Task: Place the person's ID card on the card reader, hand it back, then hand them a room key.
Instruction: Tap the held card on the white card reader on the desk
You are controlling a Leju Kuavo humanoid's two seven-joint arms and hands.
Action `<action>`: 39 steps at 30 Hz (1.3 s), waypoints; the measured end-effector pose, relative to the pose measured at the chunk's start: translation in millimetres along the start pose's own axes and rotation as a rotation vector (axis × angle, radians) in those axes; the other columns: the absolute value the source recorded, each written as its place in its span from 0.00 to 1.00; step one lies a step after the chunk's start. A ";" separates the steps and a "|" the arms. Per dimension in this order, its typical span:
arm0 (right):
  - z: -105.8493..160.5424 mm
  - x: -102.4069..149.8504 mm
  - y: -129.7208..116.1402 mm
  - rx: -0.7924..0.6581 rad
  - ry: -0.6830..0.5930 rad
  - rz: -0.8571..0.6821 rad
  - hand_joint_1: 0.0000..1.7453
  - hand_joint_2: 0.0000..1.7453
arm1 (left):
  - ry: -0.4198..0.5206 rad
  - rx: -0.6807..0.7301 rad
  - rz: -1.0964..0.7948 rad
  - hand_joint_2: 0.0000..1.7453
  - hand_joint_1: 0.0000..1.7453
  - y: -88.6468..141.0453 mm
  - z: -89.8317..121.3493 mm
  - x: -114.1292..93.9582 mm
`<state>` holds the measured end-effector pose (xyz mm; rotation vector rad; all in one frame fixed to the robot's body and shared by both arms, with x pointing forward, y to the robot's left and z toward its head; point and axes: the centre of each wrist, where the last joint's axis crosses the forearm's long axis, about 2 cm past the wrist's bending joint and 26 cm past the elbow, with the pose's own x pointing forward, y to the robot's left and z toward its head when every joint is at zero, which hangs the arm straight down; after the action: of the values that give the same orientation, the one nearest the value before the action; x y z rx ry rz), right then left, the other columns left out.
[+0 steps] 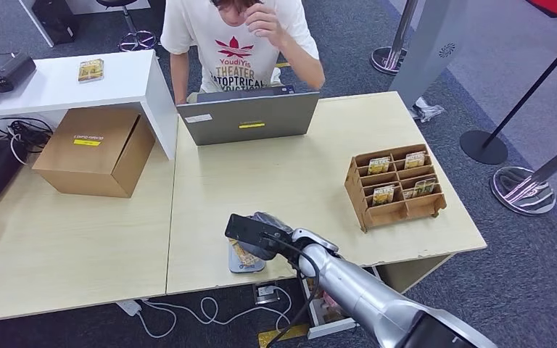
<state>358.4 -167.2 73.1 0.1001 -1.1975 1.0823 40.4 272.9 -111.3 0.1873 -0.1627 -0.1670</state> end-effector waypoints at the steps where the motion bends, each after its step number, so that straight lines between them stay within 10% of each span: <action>1: 0.1 -1.3 0.7 0.002 0.007 0.001 1.00 1.00 | -0.001 -0.002 -0.004 0.00 0.00 0.1 0.0 0.1; 39: -8.0 -1.1 15.5 0.164 0.133 0.007 1.00 1.00 | -0.019 0.011 -0.038 0.00 0.00 8.1 -1.8 0.8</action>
<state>352.9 -155.1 61.8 0.1486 -0.9903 1.1749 42.7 280.9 -111.3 0.1995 -0.1792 -0.2057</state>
